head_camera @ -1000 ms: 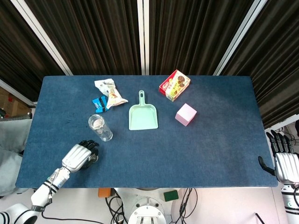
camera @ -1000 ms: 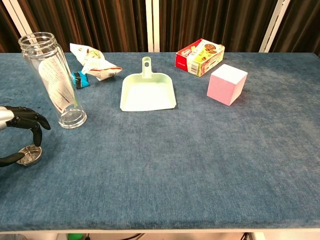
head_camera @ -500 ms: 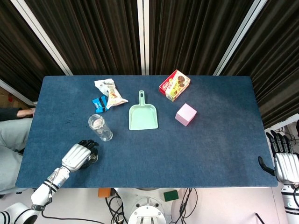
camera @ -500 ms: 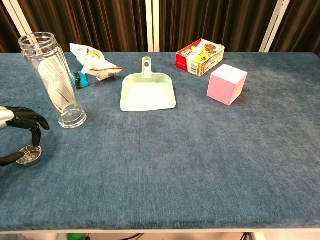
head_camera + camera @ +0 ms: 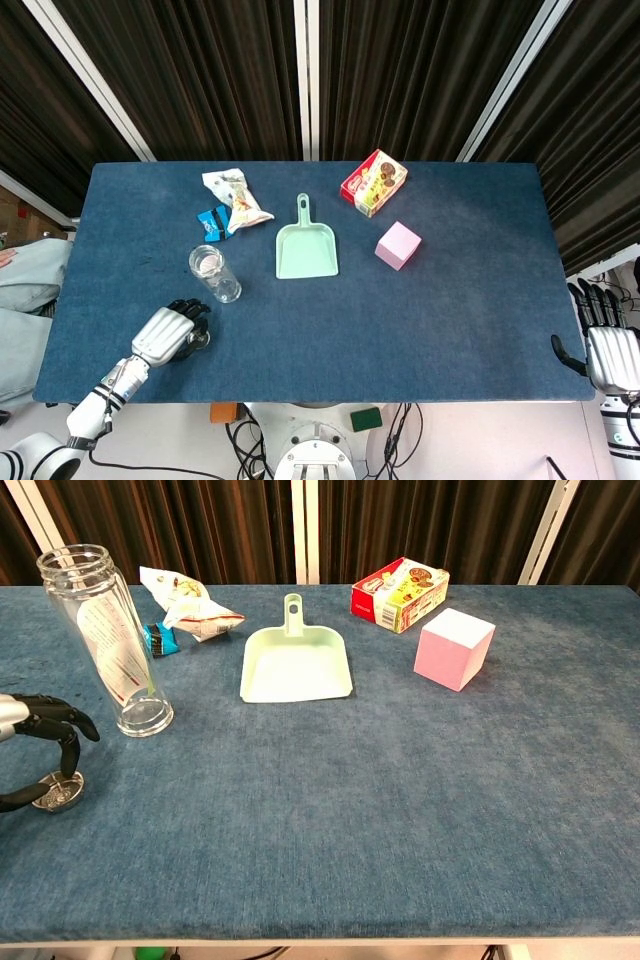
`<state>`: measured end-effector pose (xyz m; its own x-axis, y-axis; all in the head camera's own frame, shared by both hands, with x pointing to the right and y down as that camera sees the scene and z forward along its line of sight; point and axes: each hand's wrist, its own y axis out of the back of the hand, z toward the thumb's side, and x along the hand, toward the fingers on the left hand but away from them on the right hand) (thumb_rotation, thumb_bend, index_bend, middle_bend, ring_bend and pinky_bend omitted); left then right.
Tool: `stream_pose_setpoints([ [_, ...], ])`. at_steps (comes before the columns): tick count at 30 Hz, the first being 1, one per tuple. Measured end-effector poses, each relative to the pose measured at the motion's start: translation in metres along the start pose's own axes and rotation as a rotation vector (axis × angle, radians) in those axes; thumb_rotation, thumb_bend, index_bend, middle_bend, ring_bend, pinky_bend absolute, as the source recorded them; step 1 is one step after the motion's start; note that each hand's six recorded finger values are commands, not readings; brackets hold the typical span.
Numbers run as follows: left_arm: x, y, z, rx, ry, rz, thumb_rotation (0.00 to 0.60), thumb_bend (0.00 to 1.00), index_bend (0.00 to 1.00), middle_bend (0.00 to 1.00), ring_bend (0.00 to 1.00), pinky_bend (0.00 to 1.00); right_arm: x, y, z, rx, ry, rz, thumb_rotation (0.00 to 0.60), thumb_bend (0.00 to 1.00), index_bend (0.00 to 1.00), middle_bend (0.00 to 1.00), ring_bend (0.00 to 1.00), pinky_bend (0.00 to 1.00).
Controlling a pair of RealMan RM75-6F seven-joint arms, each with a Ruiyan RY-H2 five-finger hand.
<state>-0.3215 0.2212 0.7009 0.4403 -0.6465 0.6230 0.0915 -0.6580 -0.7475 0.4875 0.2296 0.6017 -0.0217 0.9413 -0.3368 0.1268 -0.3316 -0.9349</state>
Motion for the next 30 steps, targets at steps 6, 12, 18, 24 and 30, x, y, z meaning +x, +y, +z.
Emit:
stream_pose_setpoints([
  [6,0.0003,-0.0013,-0.0017,-0.003,0.002,-0.003,0.6,0.39,0.48,0.24,0.17,0.26,-0.0003,-0.0008,0.001,0.004,0.0,0.004,0.6,0.32,0.0,0.0,0.0,0.0],
  [12,0.0007,-0.0021,-0.0036,-0.004,0.004,-0.005,0.6,0.39,0.49,0.24,0.17,0.26,-0.0009,-0.0013,0.002,0.006,-0.001,0.007,0.6,0.33,0.0,0.0,0.0,0.0],
  [18,0.001,-0.0023,-0.0043,-0.008,0.004,-0.003,0.6,0.4,0.5,0.24,0.17,0.26,-0.0009,-0.0023,0.0024,0.008,-0.003,0.011,0.6,0.33,0.0,0.0,0.0,0.0],
  [24,0.0017,-0.0038,-0.0054,-0.015,0.006,-0.005,0.6,0.4,0.52,0.24,0.17,0.26,-0.0001,-0.0036,0.0019,0.011,-0.007,0.015,0.6,0.33,0.0,0.0,0.0,0.0],
  [30,0.0016,-0.0041,-0.0069,-0.019,0.008,-0.003,0.6,0.41,0.54,0.24,0.17,0.26,-0.0003,-0.0041,0.0022,0.012,-0.007,0.018,0.6,0.33,0.0,0.0,0.0,0.0],
])
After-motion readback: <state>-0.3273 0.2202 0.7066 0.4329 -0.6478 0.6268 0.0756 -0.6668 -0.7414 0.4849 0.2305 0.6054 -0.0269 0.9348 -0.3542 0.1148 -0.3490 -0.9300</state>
